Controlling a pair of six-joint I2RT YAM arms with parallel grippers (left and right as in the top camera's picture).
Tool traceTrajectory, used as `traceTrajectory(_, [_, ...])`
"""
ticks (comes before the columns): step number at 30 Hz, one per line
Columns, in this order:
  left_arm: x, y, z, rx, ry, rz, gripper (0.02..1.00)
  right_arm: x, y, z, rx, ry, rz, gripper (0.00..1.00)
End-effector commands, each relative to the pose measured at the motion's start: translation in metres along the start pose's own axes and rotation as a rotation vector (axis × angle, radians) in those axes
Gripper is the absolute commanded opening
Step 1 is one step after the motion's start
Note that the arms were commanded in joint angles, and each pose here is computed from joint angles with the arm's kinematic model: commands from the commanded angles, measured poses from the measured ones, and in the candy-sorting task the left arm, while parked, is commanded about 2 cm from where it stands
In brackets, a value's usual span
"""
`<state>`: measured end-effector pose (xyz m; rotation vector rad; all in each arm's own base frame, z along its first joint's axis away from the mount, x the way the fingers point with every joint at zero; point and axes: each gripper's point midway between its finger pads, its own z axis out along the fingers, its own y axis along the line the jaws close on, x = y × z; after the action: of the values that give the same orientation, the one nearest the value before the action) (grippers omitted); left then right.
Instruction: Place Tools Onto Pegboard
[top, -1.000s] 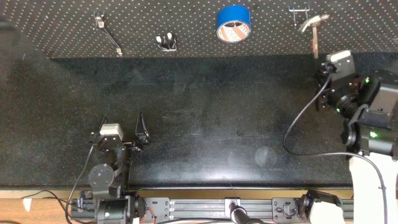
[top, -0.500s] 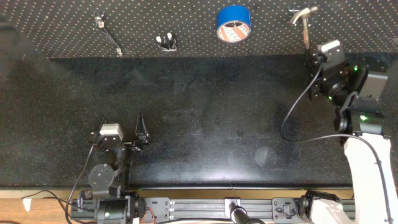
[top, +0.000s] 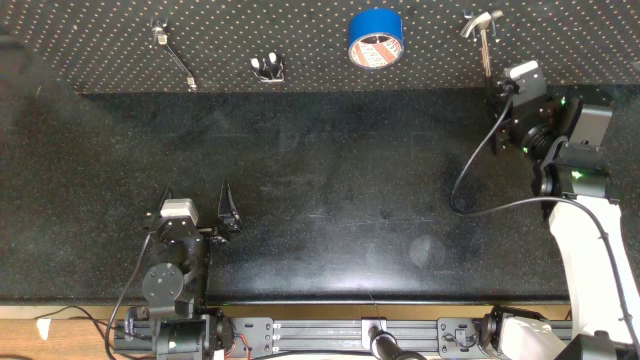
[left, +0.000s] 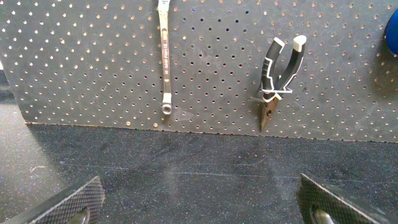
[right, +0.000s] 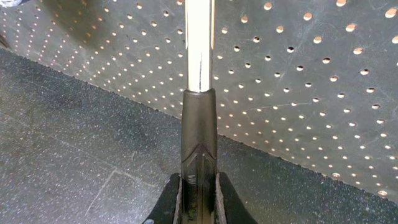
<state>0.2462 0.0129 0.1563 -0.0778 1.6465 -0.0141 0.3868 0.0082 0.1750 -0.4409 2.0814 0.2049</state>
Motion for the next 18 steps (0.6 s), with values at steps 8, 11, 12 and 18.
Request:
traceTrajectory(8, [0.000, -0.001, -0.001, 0.007, -0.001, 0.009, 0.996, 0.010, -0.006, 0.016, 0.006, 0.023, 0.024, 0.075])
traceTrajectory(11, [0.000, -0.001, -0.001, 0.007, -0.001, 0.009, 0.996, 0.008, -0.009, 0.020, 0.011, 0.009, 0.016, 0.077])
traceTrajectory(12, [0.000, -0.001, -0.001, 0.007, -0.001, 0.009, 0.996, 0.009, -0.009, 0.021, 0.010, 0.009, 0.017, 0.077])
traceTrajectory(18, [0.000, -0.001, -0.001, 0.007, -0.001, 0.009, 0.996, 0.013, -0.010, 0.027, 0.007, 0.017, 0.021, 0.592])
